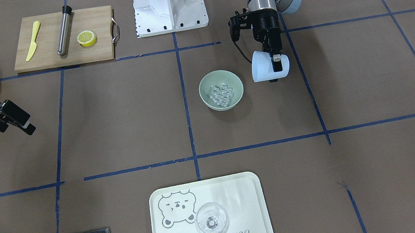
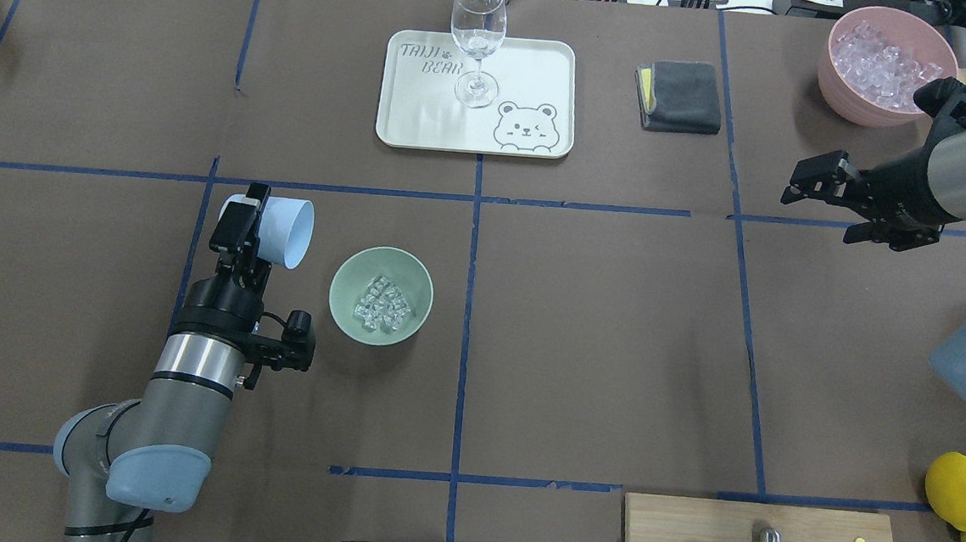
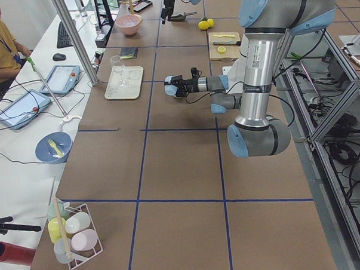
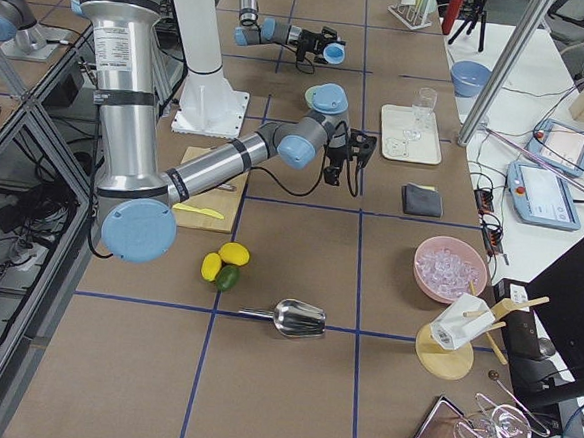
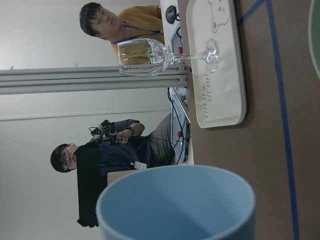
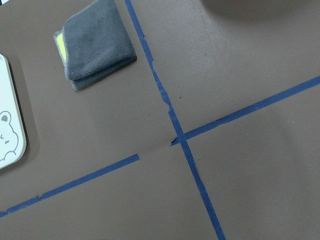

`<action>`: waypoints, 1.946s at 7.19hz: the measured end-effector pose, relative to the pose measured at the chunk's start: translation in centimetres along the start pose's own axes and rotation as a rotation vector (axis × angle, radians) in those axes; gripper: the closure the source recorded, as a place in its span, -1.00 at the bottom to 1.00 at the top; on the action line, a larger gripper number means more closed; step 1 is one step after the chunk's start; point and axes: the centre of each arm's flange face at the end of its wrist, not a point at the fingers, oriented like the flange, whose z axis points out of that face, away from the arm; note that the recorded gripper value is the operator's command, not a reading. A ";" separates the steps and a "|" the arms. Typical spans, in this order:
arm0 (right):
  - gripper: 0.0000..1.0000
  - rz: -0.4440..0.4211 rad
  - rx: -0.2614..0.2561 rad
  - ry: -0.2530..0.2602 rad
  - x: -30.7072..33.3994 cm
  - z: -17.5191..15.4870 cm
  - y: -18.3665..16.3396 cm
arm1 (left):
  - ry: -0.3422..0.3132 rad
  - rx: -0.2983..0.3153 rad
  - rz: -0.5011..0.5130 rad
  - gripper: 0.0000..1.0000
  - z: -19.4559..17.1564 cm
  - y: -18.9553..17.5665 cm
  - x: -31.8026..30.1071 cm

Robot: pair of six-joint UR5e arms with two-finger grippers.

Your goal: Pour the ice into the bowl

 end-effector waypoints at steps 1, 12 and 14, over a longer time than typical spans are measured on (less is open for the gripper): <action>-1.00 0.000 0.001 -0.002 0.0 -0.2 0.1 | 0.006 0.000 -0.137 1.00 0.0 0.3 0.1; -1.00 -0.017 0.001 -0.011 -0.1 -0.8 0.4 | 0.026 -0.117 -1.156 1.00 -2.5 18.8 2.0; -1.00 -0.026 0.009 -0.025 -0.6 -1.4 0.6 | -0.013 -0.110 -1.191 1.00 -3.4 25.6 2.2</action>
